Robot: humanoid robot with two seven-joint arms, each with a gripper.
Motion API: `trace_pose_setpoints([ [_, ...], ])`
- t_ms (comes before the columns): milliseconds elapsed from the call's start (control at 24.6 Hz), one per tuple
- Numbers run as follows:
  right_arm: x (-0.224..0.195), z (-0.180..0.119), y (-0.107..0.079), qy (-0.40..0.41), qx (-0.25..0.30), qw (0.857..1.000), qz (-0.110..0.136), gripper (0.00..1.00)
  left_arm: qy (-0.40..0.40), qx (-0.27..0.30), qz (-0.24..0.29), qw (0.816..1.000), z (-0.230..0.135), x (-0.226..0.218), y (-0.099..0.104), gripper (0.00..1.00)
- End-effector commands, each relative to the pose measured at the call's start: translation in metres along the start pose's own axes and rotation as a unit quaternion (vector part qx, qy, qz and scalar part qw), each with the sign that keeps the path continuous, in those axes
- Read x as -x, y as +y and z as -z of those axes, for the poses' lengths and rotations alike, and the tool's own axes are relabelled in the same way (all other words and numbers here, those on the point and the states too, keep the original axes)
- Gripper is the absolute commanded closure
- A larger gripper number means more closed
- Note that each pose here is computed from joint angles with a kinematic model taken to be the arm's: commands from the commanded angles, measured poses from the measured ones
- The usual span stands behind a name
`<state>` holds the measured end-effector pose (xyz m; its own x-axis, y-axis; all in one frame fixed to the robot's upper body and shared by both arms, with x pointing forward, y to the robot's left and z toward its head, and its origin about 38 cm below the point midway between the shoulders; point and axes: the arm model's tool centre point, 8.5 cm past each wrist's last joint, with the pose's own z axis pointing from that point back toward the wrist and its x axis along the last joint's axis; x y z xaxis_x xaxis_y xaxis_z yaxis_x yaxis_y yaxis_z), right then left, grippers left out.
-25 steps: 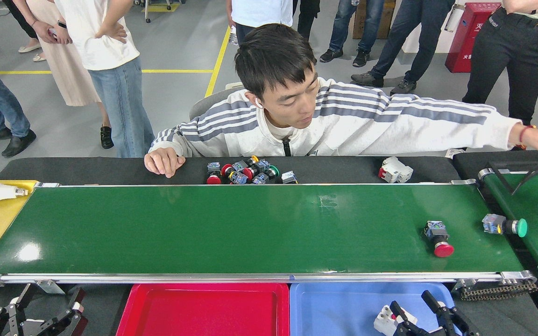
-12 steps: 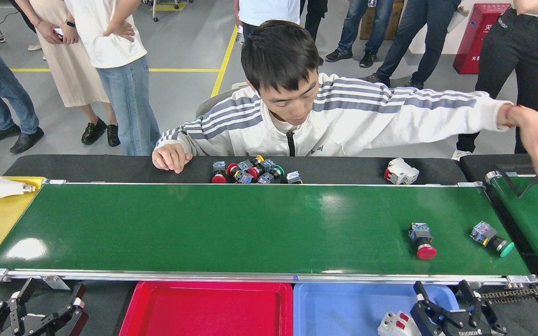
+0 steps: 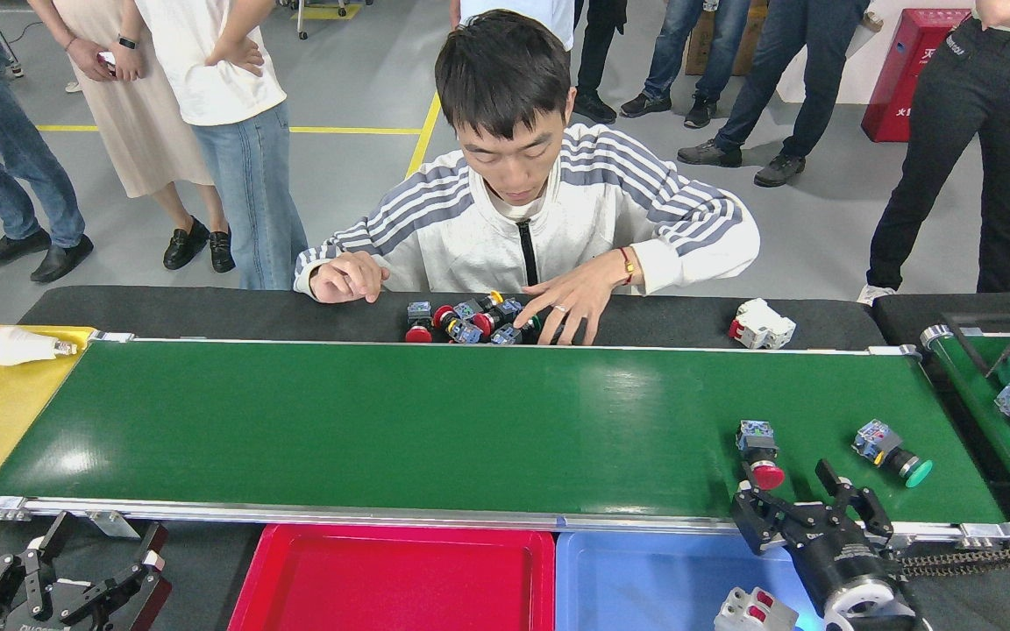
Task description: Pick switch part from conveyor to tray
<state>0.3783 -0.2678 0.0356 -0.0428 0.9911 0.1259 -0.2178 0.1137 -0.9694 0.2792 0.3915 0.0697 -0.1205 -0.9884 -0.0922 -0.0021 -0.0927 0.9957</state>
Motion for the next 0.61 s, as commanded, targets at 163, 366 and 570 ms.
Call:
trace_pose_setpoints([
  [163,-0.008,0.012,-0.012,-0.002,0.011,1.0,-0.005,0.73,-0.002,-0.011,0.009,1.0,0.002,0.003,0.009,0.0],
  [366,-0.011,0.01,-0.009,-0.014,0.005,1.0,-0.013,0.83,-0.002,-0.012,0.008,1.0,0.002,0.004,0.009,0.0],
  [570,-0.021,0.008,-0.018,-0.044,0.024,0.999,-0.02,0.84,0.0,-0.013,0.01,1.0,0.001,0.004,0.01,0.0],
])
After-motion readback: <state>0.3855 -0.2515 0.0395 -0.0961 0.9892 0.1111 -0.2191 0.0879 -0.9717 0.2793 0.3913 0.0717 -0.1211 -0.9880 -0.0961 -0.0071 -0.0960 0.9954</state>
